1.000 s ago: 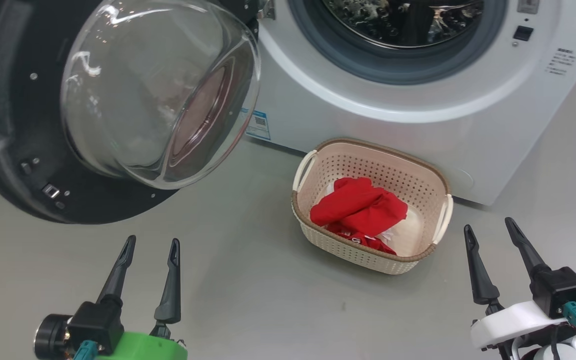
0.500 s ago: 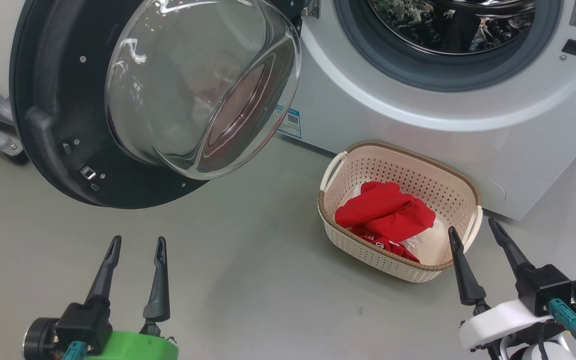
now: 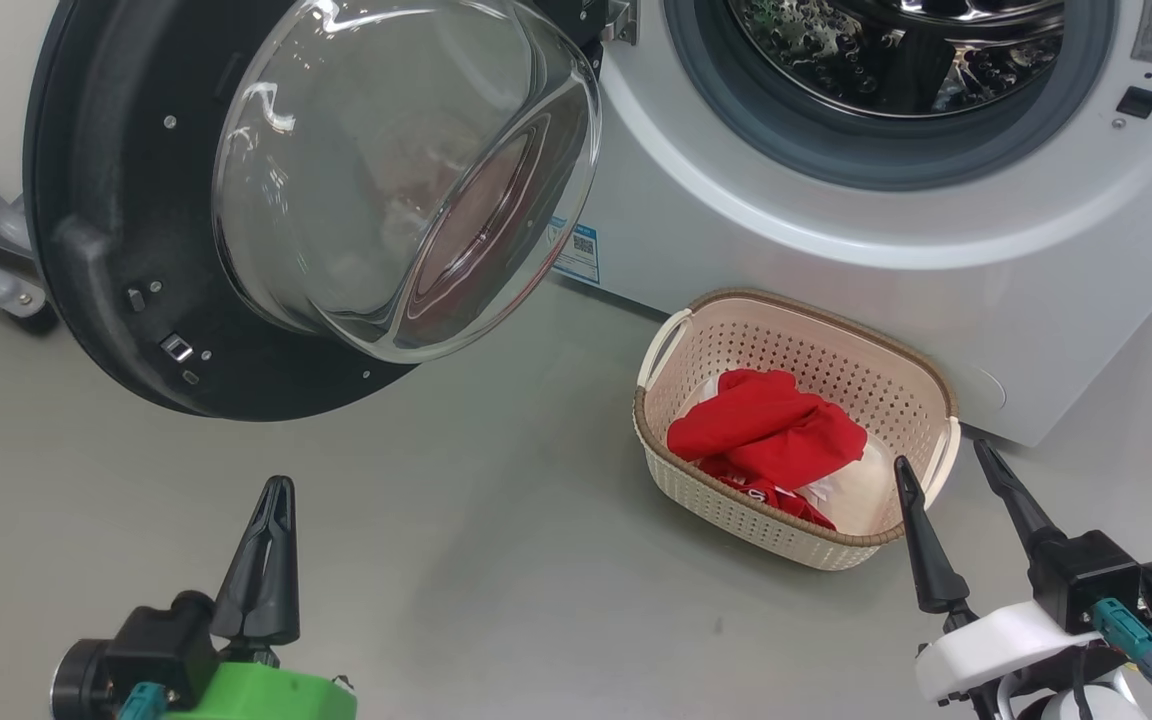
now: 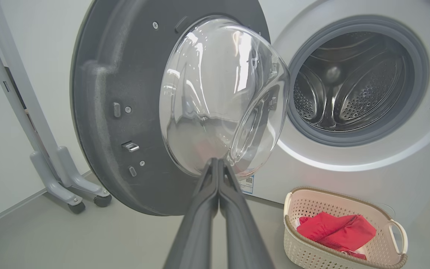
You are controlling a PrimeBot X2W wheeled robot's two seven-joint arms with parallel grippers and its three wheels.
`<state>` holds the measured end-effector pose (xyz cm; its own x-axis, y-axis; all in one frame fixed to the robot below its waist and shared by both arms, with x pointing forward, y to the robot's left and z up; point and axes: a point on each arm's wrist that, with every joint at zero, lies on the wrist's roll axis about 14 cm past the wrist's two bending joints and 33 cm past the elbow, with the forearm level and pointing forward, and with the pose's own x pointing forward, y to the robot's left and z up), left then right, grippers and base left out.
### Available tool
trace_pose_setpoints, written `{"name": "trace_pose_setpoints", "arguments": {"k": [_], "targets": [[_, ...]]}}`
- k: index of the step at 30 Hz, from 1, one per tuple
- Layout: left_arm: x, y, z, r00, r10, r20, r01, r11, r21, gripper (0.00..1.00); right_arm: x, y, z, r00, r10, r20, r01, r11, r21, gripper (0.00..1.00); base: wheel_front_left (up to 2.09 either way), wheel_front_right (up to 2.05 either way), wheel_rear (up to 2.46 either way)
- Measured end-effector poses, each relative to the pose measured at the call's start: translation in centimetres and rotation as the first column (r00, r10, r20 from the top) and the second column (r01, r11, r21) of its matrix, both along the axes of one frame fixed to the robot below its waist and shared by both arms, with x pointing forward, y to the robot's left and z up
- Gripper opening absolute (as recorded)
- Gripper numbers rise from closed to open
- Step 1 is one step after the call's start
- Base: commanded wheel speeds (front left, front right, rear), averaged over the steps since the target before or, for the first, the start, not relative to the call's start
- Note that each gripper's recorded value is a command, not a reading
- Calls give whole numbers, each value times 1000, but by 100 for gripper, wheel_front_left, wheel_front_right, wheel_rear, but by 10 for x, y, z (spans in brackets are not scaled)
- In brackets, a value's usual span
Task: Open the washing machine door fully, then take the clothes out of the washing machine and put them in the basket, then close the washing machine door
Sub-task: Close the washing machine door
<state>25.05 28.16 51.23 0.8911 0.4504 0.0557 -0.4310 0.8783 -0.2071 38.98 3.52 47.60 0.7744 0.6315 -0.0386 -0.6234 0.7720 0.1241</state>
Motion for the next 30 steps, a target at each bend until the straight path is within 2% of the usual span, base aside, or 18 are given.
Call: {"name": "trace_pose_setpoints", "arguments": {"k": [2,6,11,15,20,21,24,27,30], "targets": [[0,0,0,1000,1,13,0,1000,-23,0,0,0,0,1000,0,1,0,1000,0,100,0,0,0],[-1,5,7,994,12,110,5,988,-154,0,0,0,0,1000,1,-2,-1,1000,-1,100,0,0,0],[-2,9,20,963,38,268,59,937,-345,0,0,1,-1,1000,4,-8,-4,1000,-2,100,0,0,0],[-6,19,31,907,139,397,107,837,-537,0,0,1,-3,1000,5,-13,-5,1000,-4,100,0,0,0],[-12,33,54,815,249,524,191,738,-648,0,1,2,-5,1000,7,-17,-7,1000,-5,100,0,0,0],[-16,48,66,769,296,567,205,725,-657,0,1,2,-5,1000,8,-17,-8,1000,-4,100,0,0,0],[-21,64,87,712,323,623,222,738,-637,0,2,2,-5,1000,10,-17,-10,1000,-4,100,0,0,0],[-24,74,96,686,339,644,233,736,-635,0,4,2,-6,1000,11,-16,-11,1000,-6,100,0,0,0],[-32,94,107,673,336,659,219,760,-612,0,6,1,-7,1000,11,-20,-11,1000,-8,100,0,0,0]]}}
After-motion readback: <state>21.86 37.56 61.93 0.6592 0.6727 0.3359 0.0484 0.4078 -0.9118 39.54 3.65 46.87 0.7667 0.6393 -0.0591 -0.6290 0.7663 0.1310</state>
